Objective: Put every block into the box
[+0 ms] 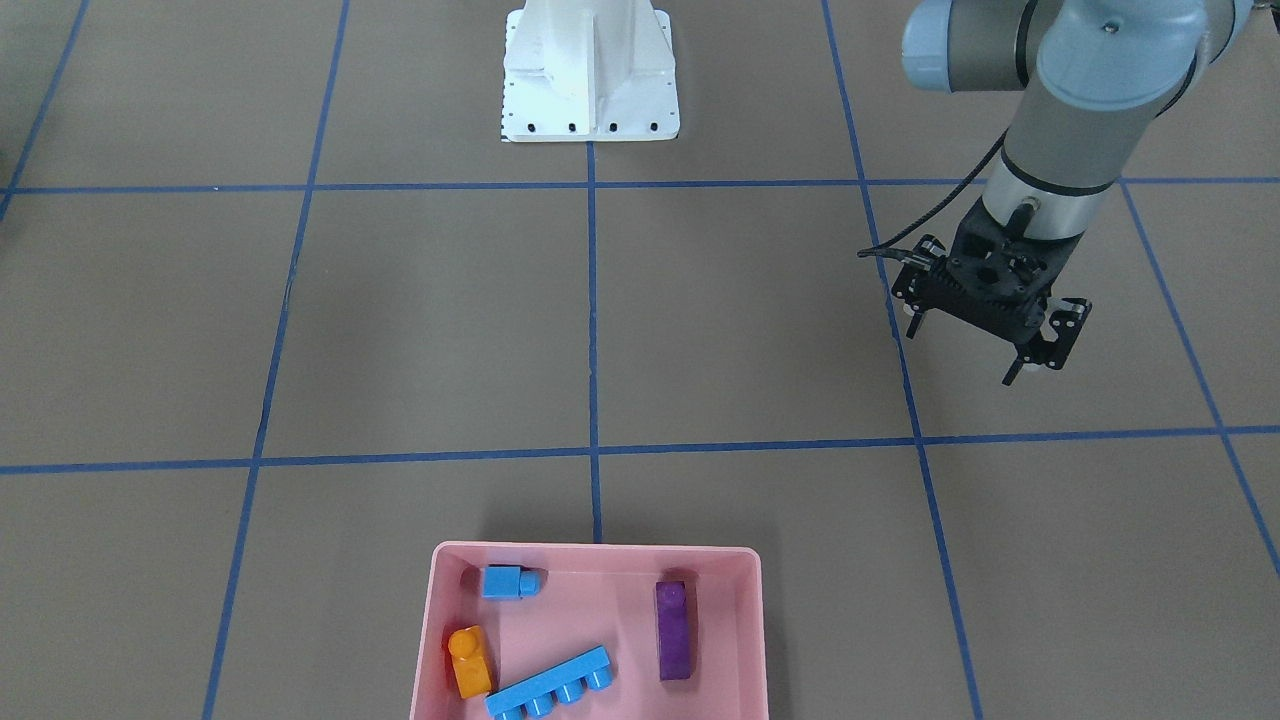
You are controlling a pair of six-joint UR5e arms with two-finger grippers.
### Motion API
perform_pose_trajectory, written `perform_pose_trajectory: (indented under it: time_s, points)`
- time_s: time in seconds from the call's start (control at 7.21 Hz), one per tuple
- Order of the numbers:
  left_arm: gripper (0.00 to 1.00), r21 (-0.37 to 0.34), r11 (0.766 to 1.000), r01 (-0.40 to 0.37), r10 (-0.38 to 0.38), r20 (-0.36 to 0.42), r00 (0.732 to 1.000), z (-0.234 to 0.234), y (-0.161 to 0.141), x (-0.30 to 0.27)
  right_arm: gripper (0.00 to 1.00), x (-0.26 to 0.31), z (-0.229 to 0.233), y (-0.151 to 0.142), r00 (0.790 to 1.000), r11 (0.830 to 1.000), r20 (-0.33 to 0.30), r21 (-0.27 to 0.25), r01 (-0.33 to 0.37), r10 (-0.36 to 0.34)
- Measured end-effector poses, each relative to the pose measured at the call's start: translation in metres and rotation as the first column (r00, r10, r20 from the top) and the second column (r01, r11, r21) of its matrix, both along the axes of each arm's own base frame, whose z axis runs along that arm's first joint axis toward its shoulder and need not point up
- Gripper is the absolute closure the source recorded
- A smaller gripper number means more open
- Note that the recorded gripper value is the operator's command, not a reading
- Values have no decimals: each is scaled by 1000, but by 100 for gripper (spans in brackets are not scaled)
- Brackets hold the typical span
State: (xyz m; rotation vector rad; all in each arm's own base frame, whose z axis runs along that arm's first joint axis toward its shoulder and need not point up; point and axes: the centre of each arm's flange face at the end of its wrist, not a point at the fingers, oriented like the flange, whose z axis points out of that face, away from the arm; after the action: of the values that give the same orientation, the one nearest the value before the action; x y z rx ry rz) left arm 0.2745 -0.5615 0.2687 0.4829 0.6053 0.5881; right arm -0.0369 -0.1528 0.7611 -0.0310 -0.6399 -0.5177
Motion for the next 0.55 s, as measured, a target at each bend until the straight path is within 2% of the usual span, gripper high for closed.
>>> perform_pose_trajectory:
  time_s: [0.55]
  points:
    - [0, 0, 1000, 1, -1, -1, 1000, 5, 9, -6, 17, -2, 1, -2, 995, 992, 1, 84, 99, -99]
